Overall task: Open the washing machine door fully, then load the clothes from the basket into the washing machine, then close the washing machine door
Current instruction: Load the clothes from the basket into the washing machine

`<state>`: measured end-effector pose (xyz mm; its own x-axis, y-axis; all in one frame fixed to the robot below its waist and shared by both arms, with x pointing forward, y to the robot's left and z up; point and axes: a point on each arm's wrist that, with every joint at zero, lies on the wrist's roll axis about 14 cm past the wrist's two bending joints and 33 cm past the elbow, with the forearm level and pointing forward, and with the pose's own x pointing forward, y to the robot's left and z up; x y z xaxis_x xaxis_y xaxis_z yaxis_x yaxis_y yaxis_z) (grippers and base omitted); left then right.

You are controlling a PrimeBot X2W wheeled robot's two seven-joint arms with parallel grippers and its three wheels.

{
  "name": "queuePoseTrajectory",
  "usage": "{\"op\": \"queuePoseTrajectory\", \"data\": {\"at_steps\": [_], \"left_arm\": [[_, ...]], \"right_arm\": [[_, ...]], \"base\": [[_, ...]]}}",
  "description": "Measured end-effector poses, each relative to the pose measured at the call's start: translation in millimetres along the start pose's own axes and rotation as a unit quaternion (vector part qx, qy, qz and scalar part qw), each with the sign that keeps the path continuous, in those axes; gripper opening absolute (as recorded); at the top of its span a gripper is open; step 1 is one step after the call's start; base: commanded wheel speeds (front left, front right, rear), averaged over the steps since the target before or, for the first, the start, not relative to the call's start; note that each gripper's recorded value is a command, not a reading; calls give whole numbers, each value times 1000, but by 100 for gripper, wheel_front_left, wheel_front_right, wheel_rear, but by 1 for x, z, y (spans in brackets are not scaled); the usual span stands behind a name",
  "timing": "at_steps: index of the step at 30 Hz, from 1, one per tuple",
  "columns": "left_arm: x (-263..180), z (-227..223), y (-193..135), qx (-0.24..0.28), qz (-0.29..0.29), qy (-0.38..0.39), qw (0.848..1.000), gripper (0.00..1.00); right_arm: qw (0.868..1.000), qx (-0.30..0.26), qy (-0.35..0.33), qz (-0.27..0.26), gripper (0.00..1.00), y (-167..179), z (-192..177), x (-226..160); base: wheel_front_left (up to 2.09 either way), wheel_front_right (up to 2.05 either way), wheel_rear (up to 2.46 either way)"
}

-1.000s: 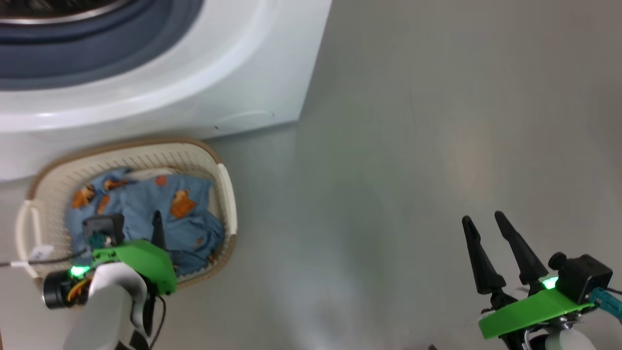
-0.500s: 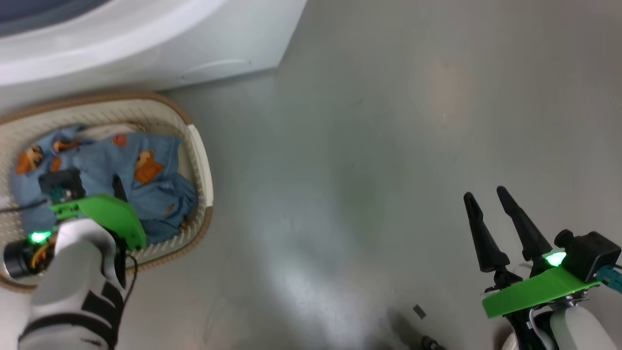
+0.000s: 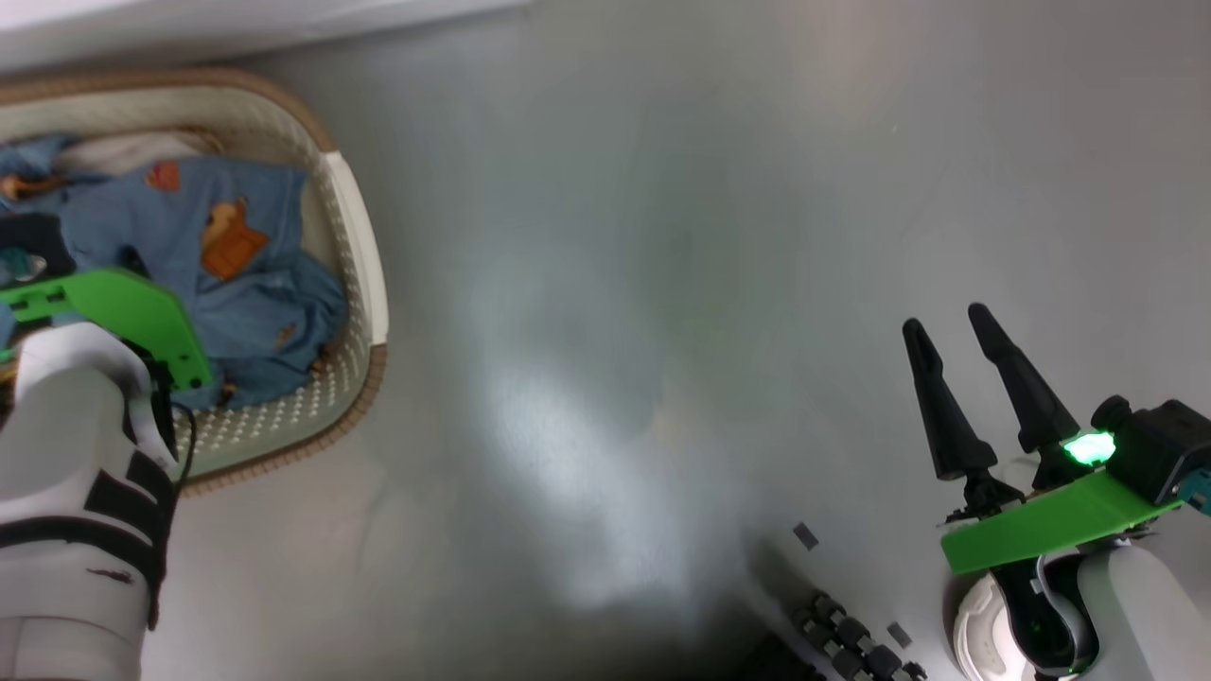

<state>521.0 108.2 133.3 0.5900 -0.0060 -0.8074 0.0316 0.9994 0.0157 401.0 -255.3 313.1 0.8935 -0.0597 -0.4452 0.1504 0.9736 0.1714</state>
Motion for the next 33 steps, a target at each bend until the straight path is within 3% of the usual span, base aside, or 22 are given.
{"op": "queuePoseTrajectory", "data": {"at_steps": [11,21,24,33], "left_arm": [[31,-24,-9,0,-13,29,999,100],[34,-31,-22,-12,-25,36,999,100],[29,-27,-23,-19,-21,29,999,2],[-1,-7,-27,-36,-24,-20,999,0]], "right_arm": [[1000,5,29,-7,100,-6,-24,13],[1000,5,27,-11,100,-9,-22,17],[1000,7,21,-8,100,-7,-19,18],[1000,5,-7,4,100,-3,3,17]], "base": [[0,0,0],[0,0,0],[0,0,0],[0,0,0]]}}
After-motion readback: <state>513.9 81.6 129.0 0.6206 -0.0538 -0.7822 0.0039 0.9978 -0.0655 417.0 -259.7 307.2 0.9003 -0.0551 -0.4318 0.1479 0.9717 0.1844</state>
